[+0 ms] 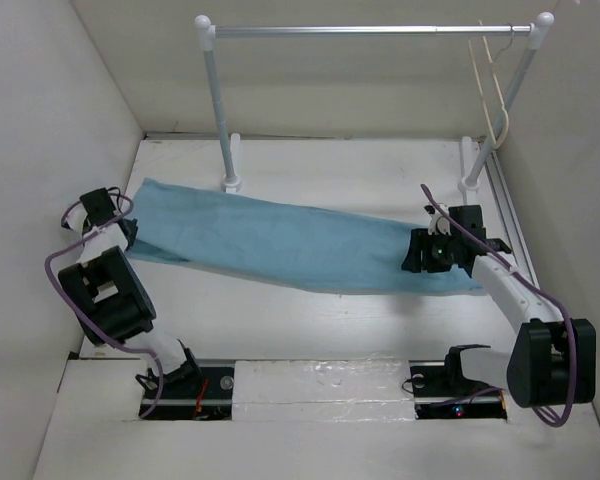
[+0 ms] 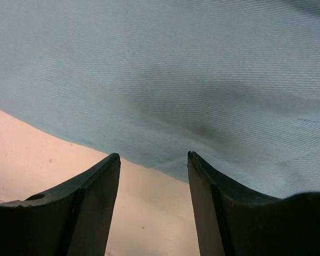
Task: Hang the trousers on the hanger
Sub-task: Fold the trousers at the center of the board.
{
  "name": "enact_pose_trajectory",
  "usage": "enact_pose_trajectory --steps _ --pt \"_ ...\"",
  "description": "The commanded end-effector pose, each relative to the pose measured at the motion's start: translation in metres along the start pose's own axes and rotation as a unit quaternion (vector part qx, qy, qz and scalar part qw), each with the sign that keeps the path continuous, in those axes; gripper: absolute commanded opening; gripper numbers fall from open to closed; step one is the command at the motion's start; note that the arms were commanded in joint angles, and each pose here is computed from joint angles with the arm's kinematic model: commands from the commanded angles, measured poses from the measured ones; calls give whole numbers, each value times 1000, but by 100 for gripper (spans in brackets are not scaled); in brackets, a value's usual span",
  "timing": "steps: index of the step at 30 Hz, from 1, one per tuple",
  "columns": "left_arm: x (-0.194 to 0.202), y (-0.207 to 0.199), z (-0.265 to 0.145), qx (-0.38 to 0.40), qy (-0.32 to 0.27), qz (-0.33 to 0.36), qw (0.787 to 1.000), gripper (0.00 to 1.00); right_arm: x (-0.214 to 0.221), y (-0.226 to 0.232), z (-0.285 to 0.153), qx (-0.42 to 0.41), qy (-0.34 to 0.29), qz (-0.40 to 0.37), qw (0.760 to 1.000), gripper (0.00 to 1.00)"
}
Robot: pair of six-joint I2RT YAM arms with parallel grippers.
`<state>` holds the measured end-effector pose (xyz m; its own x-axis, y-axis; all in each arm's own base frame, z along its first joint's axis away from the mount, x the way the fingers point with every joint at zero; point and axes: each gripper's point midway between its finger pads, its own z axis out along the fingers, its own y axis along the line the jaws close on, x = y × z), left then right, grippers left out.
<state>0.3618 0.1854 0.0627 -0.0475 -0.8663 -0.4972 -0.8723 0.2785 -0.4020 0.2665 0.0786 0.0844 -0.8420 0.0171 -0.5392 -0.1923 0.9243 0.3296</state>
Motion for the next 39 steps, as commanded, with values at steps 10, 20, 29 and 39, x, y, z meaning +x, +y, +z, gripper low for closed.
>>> enact_pose_trajectory --steps 10,20,29,39 --pt "4 53 -5 -94 -20 18 995 0 -19 -24 -4 12 -22 -8 1000 59" --pt "-20 59 -17 -129 -51 20 990 41 -18 -41 -36 47 -48 49 997 66" --pt "81 -125 -125 150 -51 180 971 55 -3 -68 -80 128 -110 191 967 65" --pt "307 -115 -221 300 89 399 862 50 12 -144 -93 196 -125 346 909 65"
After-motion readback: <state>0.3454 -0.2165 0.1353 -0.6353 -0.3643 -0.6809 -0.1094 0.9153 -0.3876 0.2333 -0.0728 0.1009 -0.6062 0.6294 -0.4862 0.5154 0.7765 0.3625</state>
